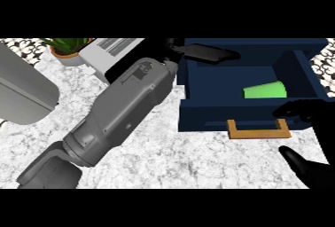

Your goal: Pick up the cup, place it into the drawer and close the drawer

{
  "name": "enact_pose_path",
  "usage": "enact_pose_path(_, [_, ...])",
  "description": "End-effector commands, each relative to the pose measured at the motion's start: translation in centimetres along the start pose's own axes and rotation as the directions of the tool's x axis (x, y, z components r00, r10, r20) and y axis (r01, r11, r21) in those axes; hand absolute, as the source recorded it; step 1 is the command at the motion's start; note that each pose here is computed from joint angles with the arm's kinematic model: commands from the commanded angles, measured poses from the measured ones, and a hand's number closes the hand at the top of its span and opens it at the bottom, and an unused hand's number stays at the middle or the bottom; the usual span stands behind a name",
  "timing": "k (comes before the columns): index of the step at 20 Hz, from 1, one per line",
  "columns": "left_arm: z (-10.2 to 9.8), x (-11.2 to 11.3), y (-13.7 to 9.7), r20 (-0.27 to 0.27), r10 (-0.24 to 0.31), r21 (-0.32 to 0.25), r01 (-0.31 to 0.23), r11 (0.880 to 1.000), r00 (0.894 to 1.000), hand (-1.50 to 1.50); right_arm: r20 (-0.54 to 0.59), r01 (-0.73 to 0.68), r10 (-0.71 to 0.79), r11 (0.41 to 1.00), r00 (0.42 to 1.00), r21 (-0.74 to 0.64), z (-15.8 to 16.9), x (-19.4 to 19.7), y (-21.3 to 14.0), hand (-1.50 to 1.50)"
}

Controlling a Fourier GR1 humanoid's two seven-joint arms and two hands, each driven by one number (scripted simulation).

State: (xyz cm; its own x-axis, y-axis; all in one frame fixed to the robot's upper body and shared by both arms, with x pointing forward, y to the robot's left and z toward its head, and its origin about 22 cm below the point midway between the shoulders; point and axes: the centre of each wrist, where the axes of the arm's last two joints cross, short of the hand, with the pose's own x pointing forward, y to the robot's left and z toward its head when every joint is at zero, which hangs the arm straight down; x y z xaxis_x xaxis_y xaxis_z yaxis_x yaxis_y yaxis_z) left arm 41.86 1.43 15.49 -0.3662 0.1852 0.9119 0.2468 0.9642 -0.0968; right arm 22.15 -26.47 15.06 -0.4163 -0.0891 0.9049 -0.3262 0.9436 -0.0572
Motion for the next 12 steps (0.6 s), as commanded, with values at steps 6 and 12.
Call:
enact_pose_path(6, [2.4, 0.3, 8.0, -0.013, 0.069, 0.121, -0.067, 0.990, 0.998, -1.50, -0.073, -0.218, 0.229, 0.968, 0.971, 0.125, 1.4, 0.4, 0.4, 1.50])
enact_pose_path(12, [7.8, 0.5, 13.7, -0.029, 0.053, 0.156, -0.048, 0.987, 0.998, -1.50, -0.137, -0.323, 0.343, 0.934, 0.929, 0.150, 1.0, 0.6, -0.8, 1.50])
